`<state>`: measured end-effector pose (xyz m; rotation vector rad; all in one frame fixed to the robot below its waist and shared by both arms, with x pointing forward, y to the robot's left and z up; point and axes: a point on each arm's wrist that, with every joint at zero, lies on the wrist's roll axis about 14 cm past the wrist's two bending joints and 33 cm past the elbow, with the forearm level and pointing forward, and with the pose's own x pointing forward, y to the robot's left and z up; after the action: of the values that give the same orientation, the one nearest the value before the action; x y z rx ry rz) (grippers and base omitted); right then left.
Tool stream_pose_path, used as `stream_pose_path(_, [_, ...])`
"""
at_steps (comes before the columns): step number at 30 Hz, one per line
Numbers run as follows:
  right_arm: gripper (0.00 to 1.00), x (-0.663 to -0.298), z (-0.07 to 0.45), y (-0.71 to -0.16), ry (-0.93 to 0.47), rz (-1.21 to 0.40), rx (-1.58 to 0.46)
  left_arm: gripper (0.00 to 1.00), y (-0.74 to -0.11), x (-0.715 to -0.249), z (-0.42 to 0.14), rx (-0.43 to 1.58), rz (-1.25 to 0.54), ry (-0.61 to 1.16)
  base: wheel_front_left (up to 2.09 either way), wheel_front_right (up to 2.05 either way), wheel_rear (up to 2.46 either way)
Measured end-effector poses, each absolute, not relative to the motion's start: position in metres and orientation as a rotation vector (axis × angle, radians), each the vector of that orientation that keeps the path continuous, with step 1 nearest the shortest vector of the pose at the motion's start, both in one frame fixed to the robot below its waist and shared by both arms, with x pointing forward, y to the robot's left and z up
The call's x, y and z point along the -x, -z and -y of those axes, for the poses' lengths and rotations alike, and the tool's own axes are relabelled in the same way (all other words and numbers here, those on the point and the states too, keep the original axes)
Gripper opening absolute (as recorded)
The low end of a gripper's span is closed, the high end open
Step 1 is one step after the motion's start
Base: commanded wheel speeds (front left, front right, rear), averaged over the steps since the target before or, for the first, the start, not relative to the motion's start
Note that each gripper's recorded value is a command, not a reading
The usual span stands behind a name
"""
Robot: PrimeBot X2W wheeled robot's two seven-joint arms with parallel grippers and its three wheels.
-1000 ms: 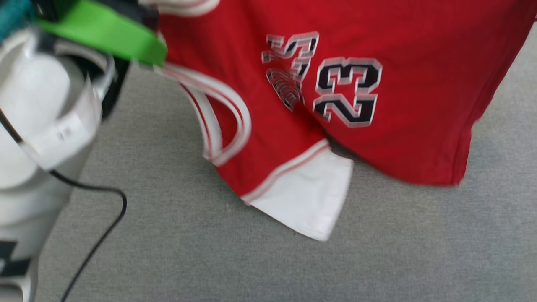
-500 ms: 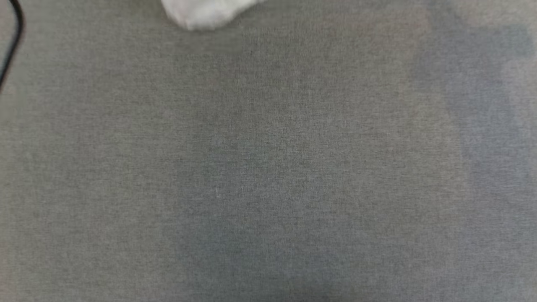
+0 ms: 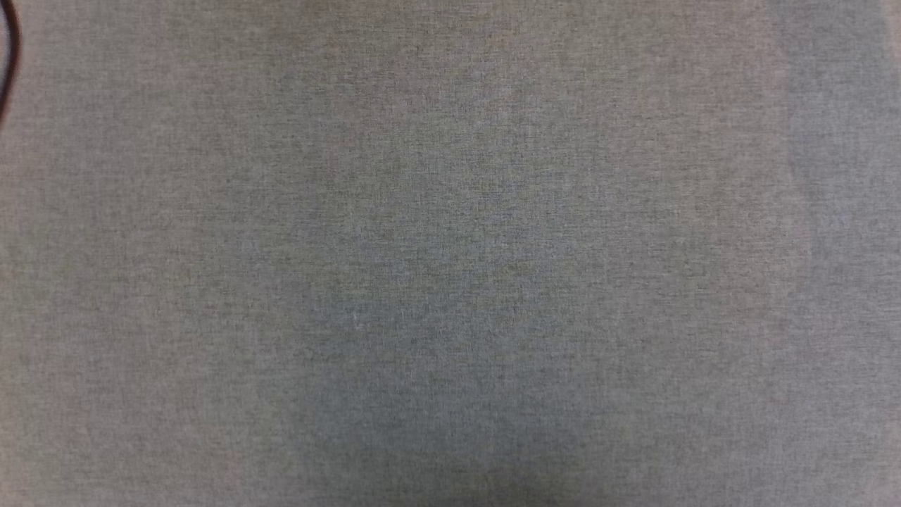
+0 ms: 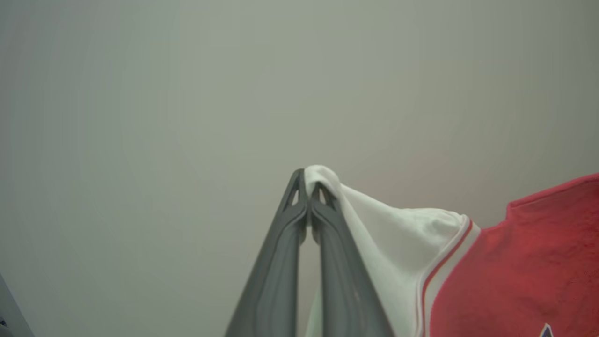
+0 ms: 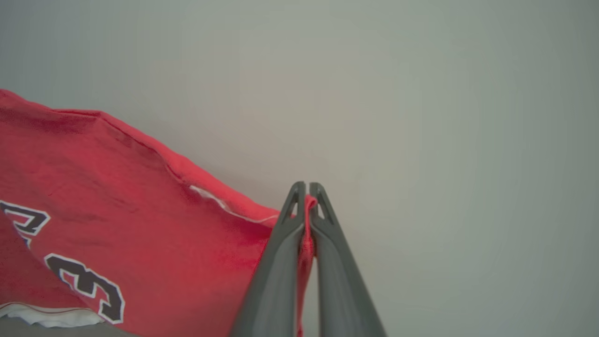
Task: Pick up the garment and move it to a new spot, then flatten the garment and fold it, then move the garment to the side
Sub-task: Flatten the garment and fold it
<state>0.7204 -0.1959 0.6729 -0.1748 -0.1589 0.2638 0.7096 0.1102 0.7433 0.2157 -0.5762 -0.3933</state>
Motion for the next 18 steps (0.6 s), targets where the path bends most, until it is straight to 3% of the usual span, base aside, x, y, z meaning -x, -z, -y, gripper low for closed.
stream_pose_path(9, [0.00,-0.687,0.181,-0.585,-0.346,-0.018,0.141,0.00,-0.656,-0.681,-0.132,-0.178,0.416,0.385,0.00,0.00,0.00])
stream_pose_path(18, [0.00,-0.606,0.187,-0.535,-0.409,-0.158,0.066,0.00,-0.588,-0.588,-0.151,-0.134,0.267,0.356,0.00,0.00,0.00])
